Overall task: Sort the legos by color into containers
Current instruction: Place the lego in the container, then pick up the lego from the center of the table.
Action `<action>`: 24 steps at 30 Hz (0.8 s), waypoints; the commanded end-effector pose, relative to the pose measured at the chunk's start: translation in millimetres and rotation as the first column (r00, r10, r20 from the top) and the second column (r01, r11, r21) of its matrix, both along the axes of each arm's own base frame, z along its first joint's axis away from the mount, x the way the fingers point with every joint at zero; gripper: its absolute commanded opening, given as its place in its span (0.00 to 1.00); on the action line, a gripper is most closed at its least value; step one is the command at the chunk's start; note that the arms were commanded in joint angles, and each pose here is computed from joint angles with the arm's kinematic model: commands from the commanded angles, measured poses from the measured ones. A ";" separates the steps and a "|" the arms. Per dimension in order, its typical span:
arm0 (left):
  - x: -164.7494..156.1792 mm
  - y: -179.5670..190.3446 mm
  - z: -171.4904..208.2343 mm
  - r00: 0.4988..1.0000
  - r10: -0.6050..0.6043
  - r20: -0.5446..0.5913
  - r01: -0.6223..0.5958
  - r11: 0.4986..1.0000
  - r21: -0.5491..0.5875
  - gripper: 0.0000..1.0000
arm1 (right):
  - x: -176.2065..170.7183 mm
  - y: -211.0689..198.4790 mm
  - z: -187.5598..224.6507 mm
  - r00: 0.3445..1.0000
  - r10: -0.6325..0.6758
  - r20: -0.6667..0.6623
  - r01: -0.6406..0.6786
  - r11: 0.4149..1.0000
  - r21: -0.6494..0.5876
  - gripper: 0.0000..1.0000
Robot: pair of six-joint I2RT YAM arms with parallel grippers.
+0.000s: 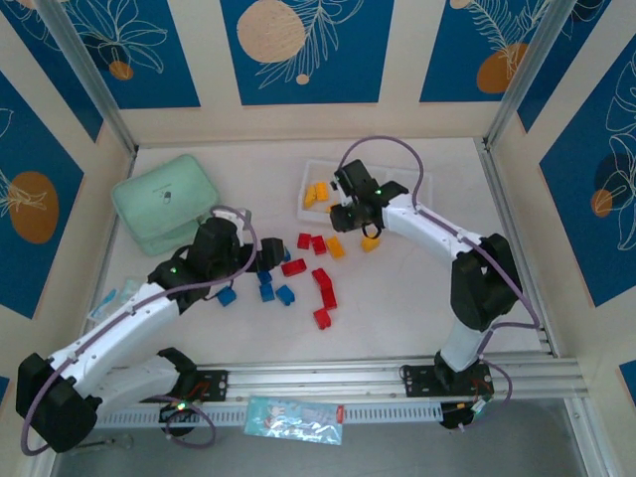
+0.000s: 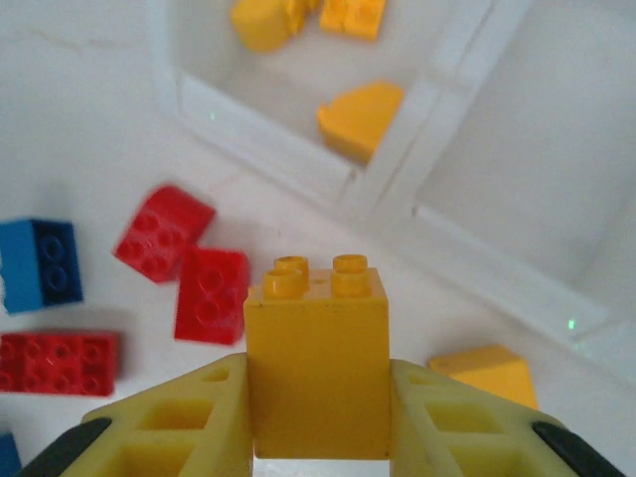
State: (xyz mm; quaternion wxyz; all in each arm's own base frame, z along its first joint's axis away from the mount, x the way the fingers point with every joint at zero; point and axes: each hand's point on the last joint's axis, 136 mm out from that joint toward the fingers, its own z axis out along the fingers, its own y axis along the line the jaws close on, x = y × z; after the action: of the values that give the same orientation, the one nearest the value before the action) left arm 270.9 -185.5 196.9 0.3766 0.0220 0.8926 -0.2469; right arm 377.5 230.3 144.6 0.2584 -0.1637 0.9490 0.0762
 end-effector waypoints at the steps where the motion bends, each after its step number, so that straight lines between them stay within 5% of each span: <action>1: 8.2 -1.0 10.4 1.000 -0.025 0.014 0.025 1.000 0.003 0.99 | 22.0 14.8 -1.1 1.000 0.013 0.020 -0.013 1.000 -0.005 0.33; 10: 21.6 3.0 8.5 1.000 0.002 0.014 -0.003 1.000 0.013 0.99 | 106.6 23.4 -3.6 0.992 -0.091 0.091 0.093 0.995 -0.022 0.36; 13: 22.7 2.2 9.6 1.000 -0.004 0.016 0.004 1.000 0.013 0.99 | 118.3 28.0 -2.8 0.993 -0.087 0.083 0.088 0.996 -0.005 0.45; 24: 15.1 -8.1 10.5 0.998 -0.057 -0.018 0.056 0.998 -0.030 0.99 | 55.0 13.5 32.3 0.995 -0.089 0.052 0.085 0.994 0.062 0.59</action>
State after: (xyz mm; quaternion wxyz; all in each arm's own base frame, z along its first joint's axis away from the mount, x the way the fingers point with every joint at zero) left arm 286.6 -188.4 196.7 0.3626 0.0289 0.8967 -0.2522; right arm 459.0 252.3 153.8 0.2929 -0.1309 0.9448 0.0663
